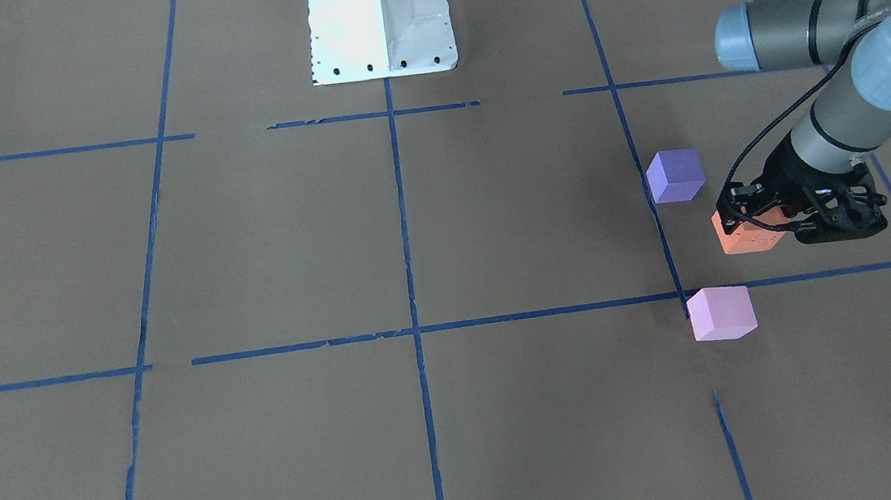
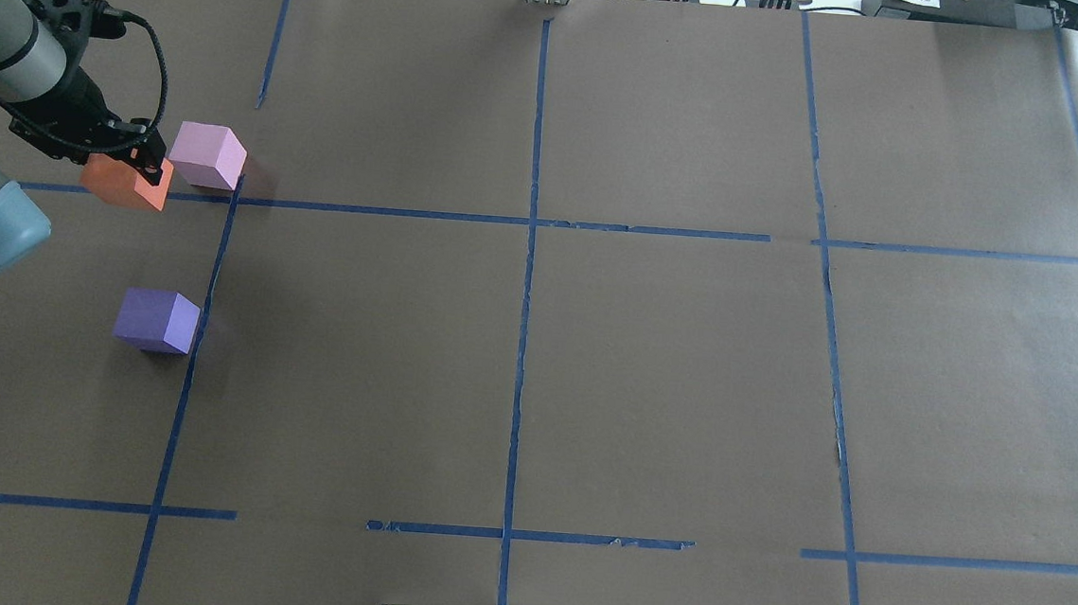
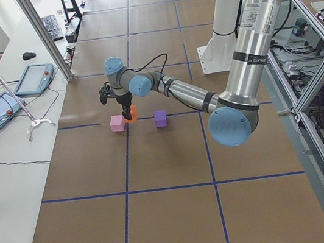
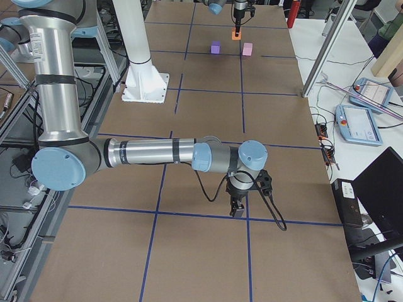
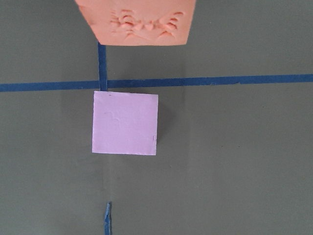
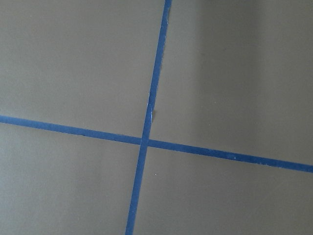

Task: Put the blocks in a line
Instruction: 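Lift the orange cube with the left gripper toward the pink cube, then lower the orange cube just nearer the robot than the pink cube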

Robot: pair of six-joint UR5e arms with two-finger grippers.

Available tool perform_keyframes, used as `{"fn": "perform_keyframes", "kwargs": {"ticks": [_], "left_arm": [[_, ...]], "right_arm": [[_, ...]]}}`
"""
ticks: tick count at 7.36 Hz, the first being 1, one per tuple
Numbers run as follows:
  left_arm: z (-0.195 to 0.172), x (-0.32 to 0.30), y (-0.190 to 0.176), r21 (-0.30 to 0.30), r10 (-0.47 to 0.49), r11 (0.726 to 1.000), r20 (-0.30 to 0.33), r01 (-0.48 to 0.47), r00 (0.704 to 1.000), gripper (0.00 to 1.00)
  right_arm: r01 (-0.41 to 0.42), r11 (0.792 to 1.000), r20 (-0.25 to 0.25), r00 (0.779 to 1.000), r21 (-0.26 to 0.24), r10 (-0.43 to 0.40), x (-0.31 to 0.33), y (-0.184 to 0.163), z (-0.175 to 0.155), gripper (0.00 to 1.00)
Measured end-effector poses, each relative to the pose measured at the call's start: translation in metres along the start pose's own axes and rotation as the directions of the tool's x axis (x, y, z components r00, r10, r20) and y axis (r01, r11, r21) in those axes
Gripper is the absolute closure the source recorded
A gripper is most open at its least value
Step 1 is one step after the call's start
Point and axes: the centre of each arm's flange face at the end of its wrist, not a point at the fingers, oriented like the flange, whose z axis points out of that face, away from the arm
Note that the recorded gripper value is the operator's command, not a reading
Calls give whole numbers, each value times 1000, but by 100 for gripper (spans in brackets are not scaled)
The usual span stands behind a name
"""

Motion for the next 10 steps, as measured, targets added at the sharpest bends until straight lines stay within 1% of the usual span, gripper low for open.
{"fn": "perform_keyframes", "kwargs": {"ticks": [3, 5, 7, 10], "left_arm": [[37, 5, 1, -51, 30, 998, 6, -30, 1000, 60], [58, 5, 1, -73, 42, 996, -9, -42, 999, 60], [70, 4, 2, -98, 42, 994, -40, -46, 998, 60], [79, 0, 2, -127, 25, 991, -56, -32, 998, 61]], "right_arm": [[0, 1000, 0, 1000, 0, 0, 0, 0, 0, 0], [0, 1000, 0, 1000, 0, 0, 0, 0, 0, 0], [0, 1000, 0, 1000, 0, 0, 0, 0, 0, 0], [0, 1000, 0, 1000, 0, 0, 0, 0, 0, 0]]}}
